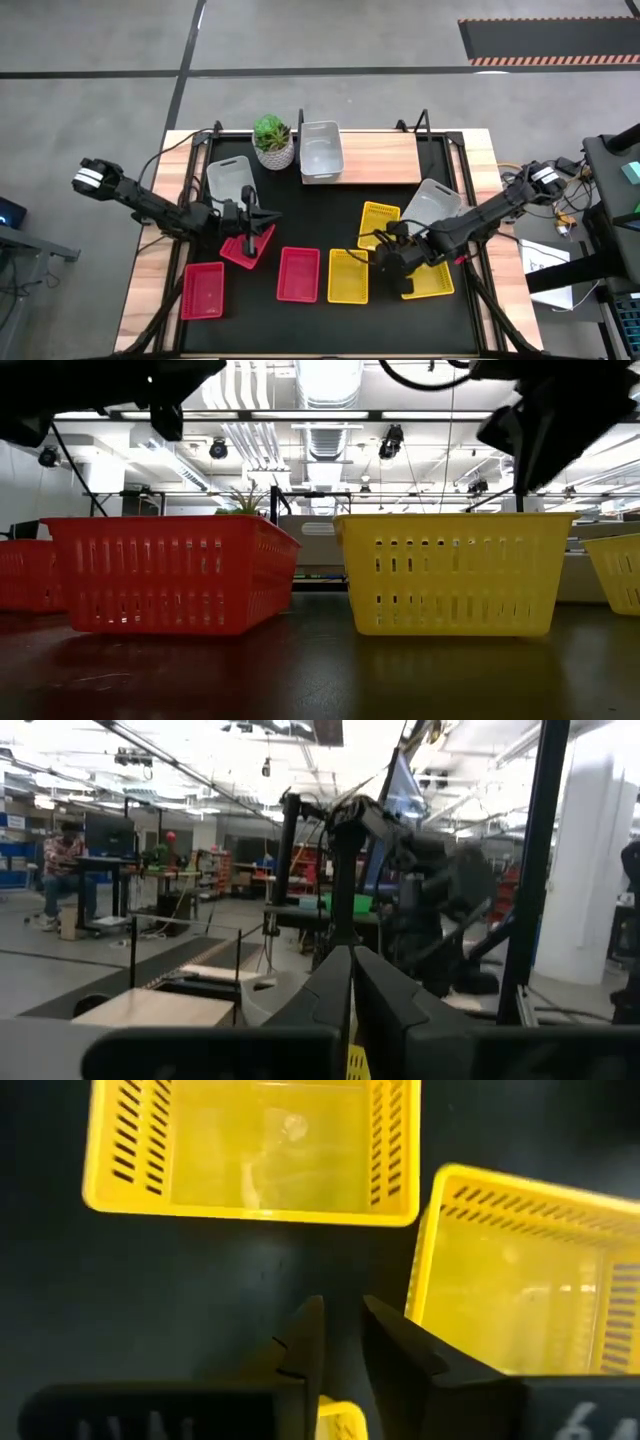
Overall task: Stack baskets on shelf by color
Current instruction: Put the top yellow bin on the shelf
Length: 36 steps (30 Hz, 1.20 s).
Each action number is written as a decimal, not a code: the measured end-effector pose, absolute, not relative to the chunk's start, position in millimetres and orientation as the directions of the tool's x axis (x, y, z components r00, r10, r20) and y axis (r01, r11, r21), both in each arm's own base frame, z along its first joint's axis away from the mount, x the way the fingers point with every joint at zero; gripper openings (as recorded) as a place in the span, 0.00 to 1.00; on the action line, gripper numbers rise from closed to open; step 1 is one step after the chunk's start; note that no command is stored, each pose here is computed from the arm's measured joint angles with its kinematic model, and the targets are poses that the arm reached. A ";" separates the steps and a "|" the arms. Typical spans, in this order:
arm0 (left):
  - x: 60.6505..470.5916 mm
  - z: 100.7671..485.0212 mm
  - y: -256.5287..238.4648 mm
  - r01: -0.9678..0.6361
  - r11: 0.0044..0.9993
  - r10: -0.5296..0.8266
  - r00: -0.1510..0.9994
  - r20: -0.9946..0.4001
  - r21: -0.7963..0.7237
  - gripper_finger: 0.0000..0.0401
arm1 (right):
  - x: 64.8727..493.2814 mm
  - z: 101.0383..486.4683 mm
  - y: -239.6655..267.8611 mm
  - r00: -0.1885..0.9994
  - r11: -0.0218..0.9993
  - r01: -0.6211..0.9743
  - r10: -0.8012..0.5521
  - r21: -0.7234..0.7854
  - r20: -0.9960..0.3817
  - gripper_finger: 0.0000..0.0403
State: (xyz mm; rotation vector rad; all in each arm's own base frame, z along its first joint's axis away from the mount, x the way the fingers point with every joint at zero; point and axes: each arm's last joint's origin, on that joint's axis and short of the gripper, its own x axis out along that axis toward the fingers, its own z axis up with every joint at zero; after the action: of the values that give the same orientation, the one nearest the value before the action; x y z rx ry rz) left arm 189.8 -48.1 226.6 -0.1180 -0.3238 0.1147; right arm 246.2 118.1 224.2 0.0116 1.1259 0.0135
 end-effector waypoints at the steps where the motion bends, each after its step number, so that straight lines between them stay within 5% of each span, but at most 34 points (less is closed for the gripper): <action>1: 190.0 229.8 -48.1 -0.093 0.986 0.132 0.938 0.321 -0.135 0.00 | 245.3 224.3 118.8 0.430 1.000 0.014 0.014 0.022 -0.903 0.19; 9: 185.3 254.5 -46.6 -0.100 0.987 0.144 0.900 0.412 -0.127 0.00 | 245.3 245.2 121.1 0.410 0.990 0.118 0.022 0.077 -0.912 0.30; 20: 180.0 253.4 -44.9 -0.100 0.987 0.146 0.896 0.419 -0.128 0.00 | 240.0 231.7 143.8 0.604 0.990 0.133 -0.119 -0.047 -0.788 0.29; 36: 182.6 250.2 -45.8 -0.117 0.989 0.143 0.904 0.404 -0.090 0.00 | 260.6 240.7 126.7 0.525 0.988 0.152 -0.100 -0.022 -0.846 0.29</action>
State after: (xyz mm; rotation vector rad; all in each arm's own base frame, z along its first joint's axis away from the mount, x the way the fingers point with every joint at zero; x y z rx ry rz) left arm 182.6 -45.8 250.2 -0.0644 -0.4221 0.1343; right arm 260.6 126.7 240.7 0.0563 1.0076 -0.1506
